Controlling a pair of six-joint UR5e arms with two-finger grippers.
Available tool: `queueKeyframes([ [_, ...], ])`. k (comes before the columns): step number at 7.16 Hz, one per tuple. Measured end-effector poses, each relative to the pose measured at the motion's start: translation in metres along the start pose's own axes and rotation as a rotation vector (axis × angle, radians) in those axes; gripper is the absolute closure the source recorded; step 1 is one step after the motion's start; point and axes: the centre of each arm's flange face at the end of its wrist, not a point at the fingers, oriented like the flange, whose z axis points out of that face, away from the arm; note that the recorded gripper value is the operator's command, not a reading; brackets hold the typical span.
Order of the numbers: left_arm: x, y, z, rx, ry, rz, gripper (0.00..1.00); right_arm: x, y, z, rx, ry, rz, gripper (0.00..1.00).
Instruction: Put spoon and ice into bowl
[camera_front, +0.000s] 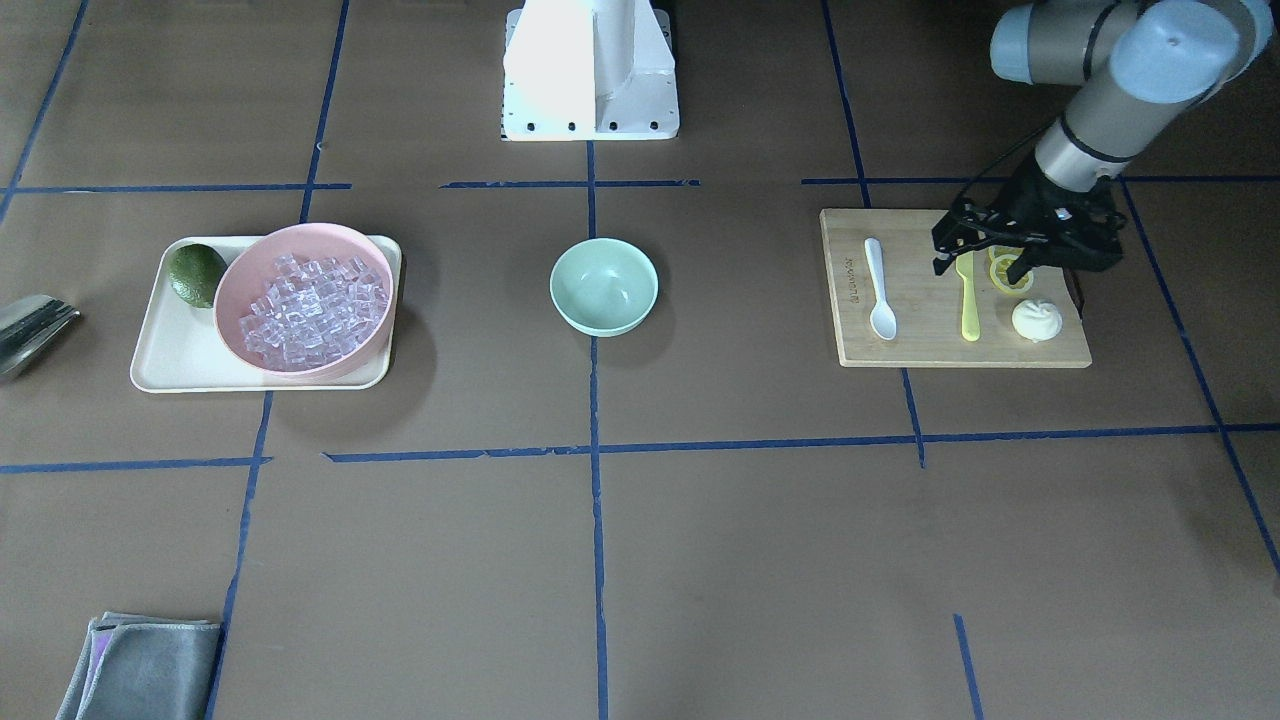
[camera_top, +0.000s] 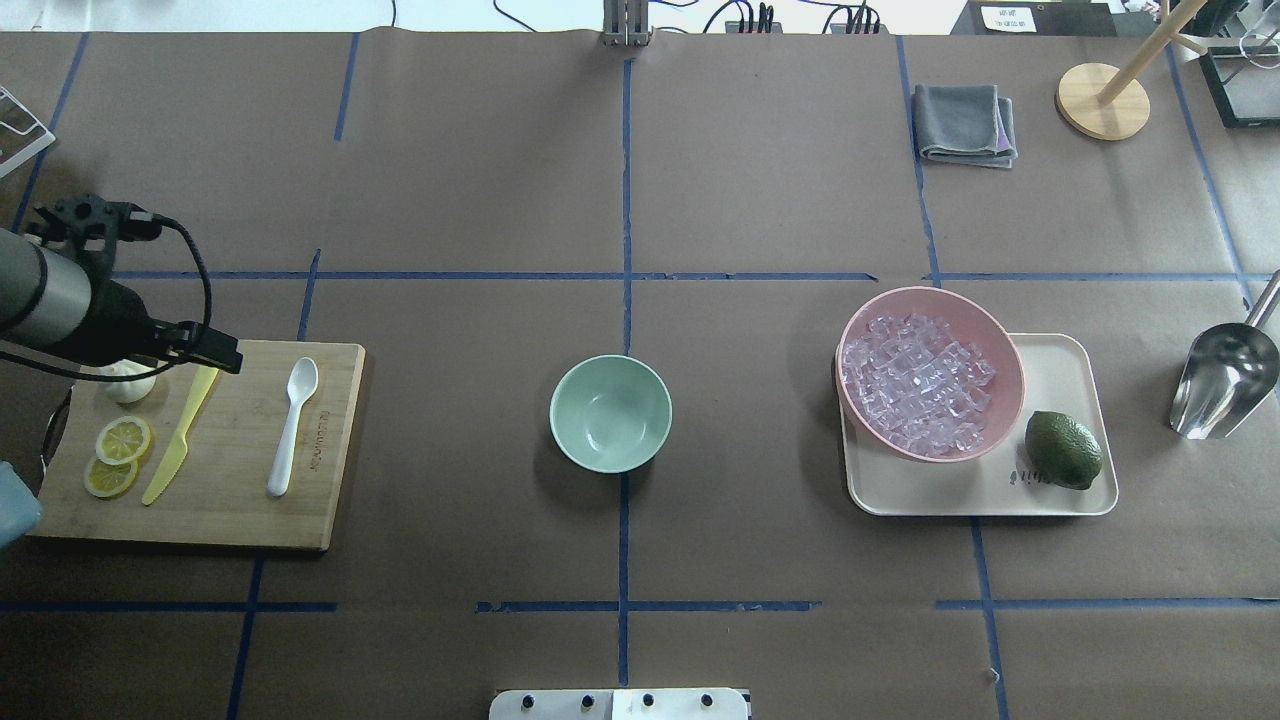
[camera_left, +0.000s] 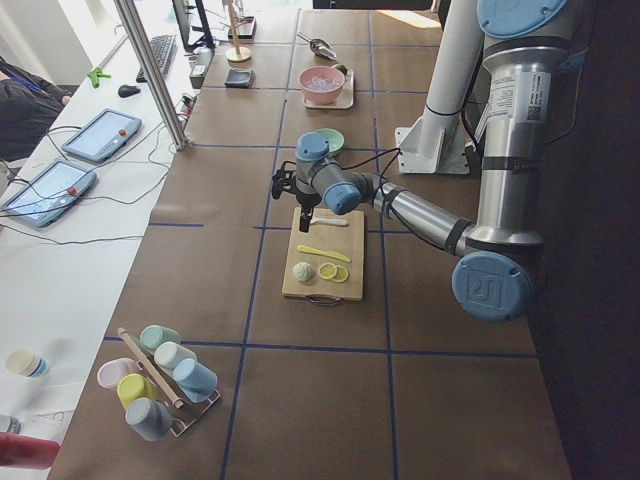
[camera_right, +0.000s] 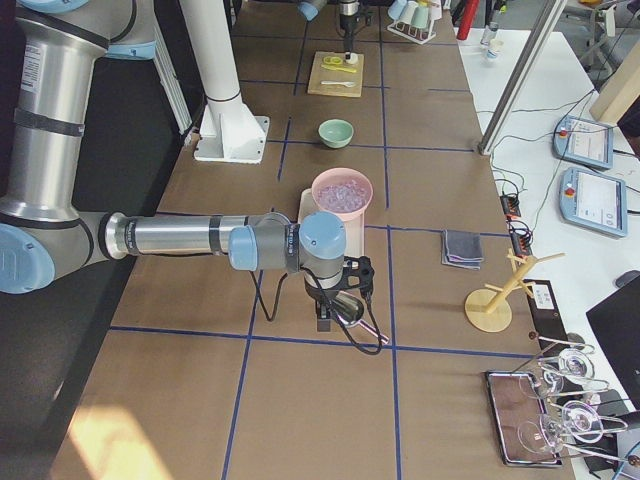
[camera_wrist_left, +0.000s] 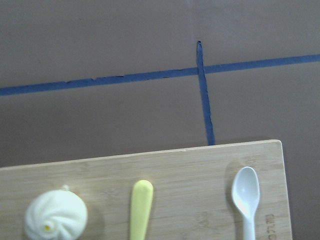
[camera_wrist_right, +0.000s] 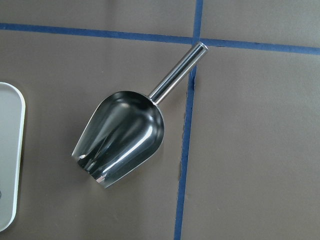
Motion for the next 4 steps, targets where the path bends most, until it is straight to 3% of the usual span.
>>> queueKeyframes([
  [4,0.043,0.032,0.063,-0.042,-0.050,0.036,0.00,0.001,0.000,0.000,0.001,0.000,0.000,0.00],
])
